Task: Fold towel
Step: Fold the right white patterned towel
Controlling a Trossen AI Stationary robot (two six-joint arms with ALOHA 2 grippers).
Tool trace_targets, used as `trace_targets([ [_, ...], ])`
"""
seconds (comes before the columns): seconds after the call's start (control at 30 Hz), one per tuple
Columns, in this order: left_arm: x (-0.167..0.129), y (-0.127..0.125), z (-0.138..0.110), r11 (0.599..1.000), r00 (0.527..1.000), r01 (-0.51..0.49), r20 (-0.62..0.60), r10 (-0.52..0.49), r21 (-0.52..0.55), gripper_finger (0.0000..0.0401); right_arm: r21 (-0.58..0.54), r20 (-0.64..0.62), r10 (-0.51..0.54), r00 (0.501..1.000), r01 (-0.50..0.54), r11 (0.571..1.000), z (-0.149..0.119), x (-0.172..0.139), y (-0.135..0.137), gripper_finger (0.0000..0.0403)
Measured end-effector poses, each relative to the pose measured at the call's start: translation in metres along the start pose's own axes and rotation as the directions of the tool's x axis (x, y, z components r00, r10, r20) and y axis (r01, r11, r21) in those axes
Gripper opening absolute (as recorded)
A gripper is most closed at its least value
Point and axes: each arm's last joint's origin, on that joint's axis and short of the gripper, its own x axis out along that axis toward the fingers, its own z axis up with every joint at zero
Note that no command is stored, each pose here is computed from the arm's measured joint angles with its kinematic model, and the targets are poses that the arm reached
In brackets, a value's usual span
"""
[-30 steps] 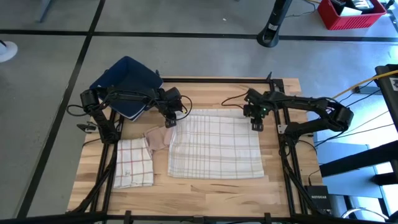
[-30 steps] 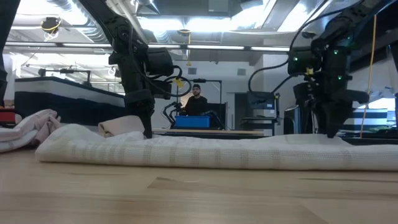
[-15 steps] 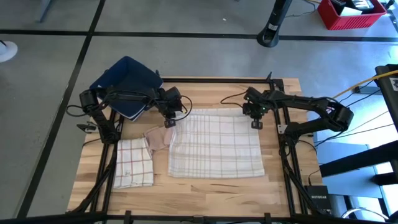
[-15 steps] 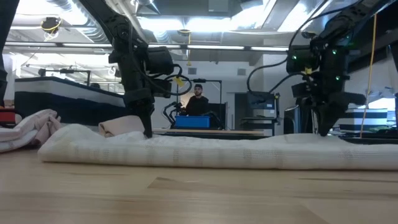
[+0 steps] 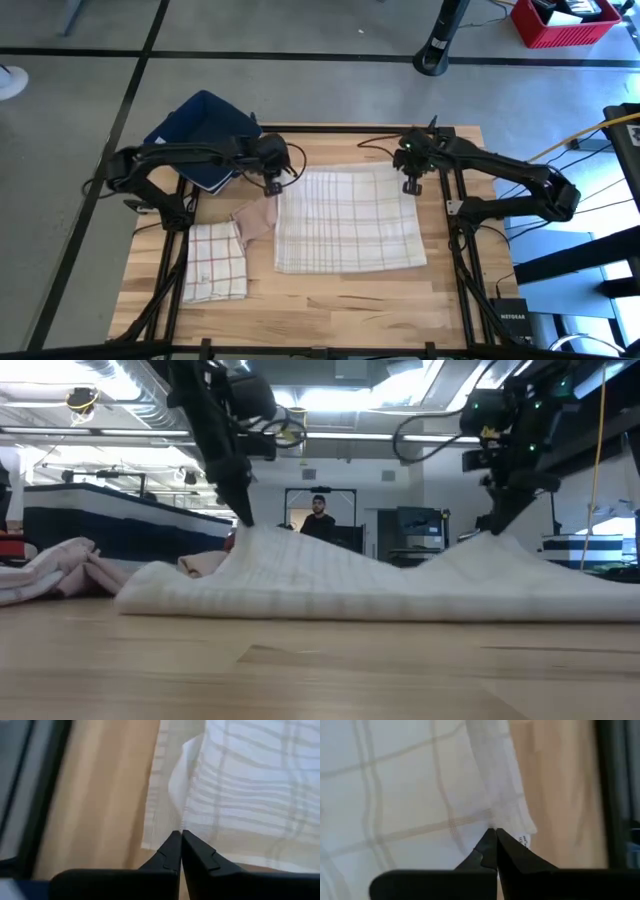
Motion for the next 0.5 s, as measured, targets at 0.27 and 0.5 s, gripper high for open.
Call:
trace_targets([
  [0.27,0.001,0.011,-0.001,0.979,0.978,-0.204,-0.041,0.204,-0.015,0.0001,0.058,0.066,-0.223,0.973,0.219,0.974,0.006,-0.005,-0.009,0.0001],
  [0.5,0.011,0.029,-0.001,0.92,0.919,-0.391,-0.075,0.387,-0.039,0.0001,0.118,0.097,-0.424,0.9,0.413,0.903,0.009,0.004,-0.015,0.0001],
])
